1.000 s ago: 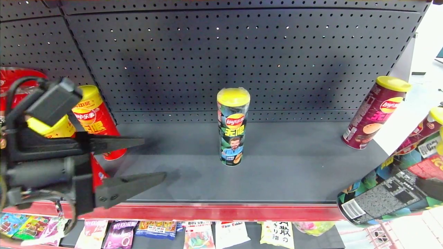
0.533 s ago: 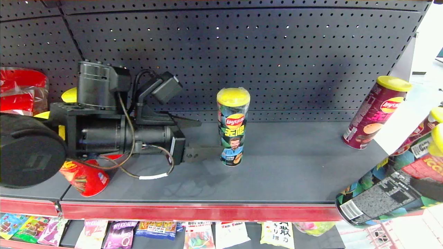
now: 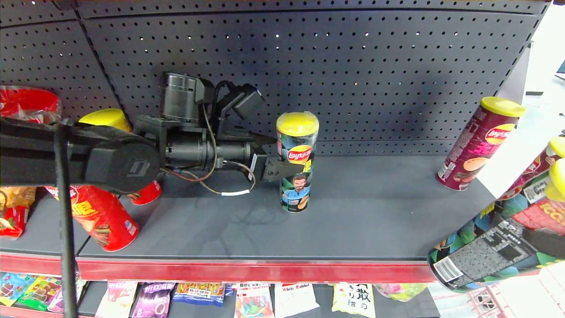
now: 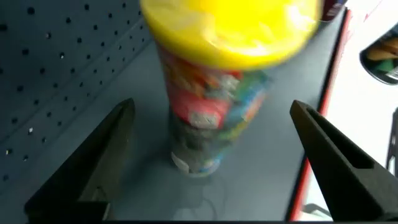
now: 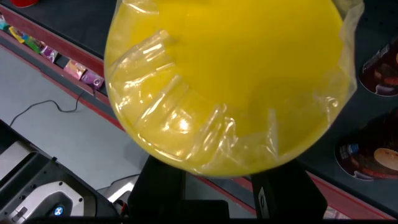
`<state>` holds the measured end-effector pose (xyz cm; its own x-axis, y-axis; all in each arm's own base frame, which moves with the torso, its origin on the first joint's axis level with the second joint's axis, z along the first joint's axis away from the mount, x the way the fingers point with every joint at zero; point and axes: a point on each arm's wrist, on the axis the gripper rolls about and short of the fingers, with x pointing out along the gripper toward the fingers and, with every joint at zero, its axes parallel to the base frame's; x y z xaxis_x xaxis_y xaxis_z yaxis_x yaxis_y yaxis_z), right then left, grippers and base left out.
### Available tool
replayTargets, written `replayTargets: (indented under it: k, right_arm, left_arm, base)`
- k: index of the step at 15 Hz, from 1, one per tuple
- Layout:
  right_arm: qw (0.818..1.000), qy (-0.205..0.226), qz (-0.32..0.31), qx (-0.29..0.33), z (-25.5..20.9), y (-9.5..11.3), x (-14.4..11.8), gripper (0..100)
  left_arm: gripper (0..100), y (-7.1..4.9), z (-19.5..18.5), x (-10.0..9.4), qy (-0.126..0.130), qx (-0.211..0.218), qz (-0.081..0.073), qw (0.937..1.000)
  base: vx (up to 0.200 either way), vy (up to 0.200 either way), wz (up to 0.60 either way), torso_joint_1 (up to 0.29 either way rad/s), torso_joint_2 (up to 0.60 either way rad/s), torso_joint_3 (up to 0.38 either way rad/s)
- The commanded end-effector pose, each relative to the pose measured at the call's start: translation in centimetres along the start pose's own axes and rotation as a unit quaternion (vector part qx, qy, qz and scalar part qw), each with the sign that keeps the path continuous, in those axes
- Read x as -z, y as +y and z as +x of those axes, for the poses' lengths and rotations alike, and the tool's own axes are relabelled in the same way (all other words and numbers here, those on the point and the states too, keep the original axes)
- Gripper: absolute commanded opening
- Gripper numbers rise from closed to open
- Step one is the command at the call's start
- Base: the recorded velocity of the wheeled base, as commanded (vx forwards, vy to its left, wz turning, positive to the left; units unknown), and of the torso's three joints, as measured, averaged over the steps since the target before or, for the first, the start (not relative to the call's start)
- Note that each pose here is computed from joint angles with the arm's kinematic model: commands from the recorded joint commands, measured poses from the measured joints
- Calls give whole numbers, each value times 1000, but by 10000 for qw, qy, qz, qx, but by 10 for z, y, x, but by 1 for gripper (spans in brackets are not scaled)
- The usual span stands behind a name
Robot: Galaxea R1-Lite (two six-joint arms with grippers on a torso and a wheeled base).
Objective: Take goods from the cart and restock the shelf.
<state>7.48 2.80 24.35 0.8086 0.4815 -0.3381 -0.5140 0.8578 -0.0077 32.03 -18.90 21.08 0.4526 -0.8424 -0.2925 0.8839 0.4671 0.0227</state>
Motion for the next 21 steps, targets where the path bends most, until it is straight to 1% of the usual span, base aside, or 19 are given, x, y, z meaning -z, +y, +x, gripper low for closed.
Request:
replayTargets:
  k: [1,2,4,6,7,11,12,13,15,16,19,20,21]
  right_arm:
    - [10000,7,7,-3,0,0,0,0]
    - [10000,7,7,-3,0,0,0,0]
    - [10000,14,11,3,0,0,0,0]
    - [10000,37,17,1,2,0,0,0]
    - [10000,37,17,1,2,-1,0,0]
    - [10000,37,19,8,2,-1,0,0]
    - [10000,45,21,15,2,-1,0,0]
    - [10000,45,21,15,2,-1,0,0]
    - [10000,45,21,15,2,-1,0,0]
    - [10000,37,19,16,2,-1,0,0]
    - [10000,45,24,23,2,-1,1,0]
    - [10000,52,25,22,2,-1,1,0]
    - [10000,45,24,23,2,-1,1,0]
  left_arm:
    - [100,7,13,1,3,-9,3,10000]
    - [100,7,13,1,3,-9,3,10000]
    - [100,5,21,-4,-73,40,75,9999]
    - [100,3,25,-5,-67,85,86,9999]
    - [100,4,28,-2,-41,91,71,9999]
    - [100,7,34,-2,-60,94,85,9999]
    - [100,11,41,-2,-86,89,100,9999]
    - [100,12,43,-3,-93,63,110,9999]
    - [100,11,48,-2,-85,79,115,9999]
    - [0,11,49,-2,-98,91,127,9998]
    - [0,10,48,-3,-88,109,127,9998]
    - [0,9,44,-4,-101,130,129,9998]
    - [0,5,38,-7,-110,182,131,9997]
  base:
    - [0,0,0,0,0,0]
    - [0,0,0,0,0,0]
    - [0,0,0,0,0,0]
    - [0,0,0,0,0,0]
    - [0,0,0,0,0,0]
    - [0,0,0,0,0,0]
    - [0,0,0,0,0,0]
    - [0,0,0,0,0,0]
    - [0,0,0,0,0,0]
    - [0,0,0,0,0,0]
    - [0,0,0,0,0,0]
    - [0,0,0,0,0,0]
    - [0,0,0,0,0,0]
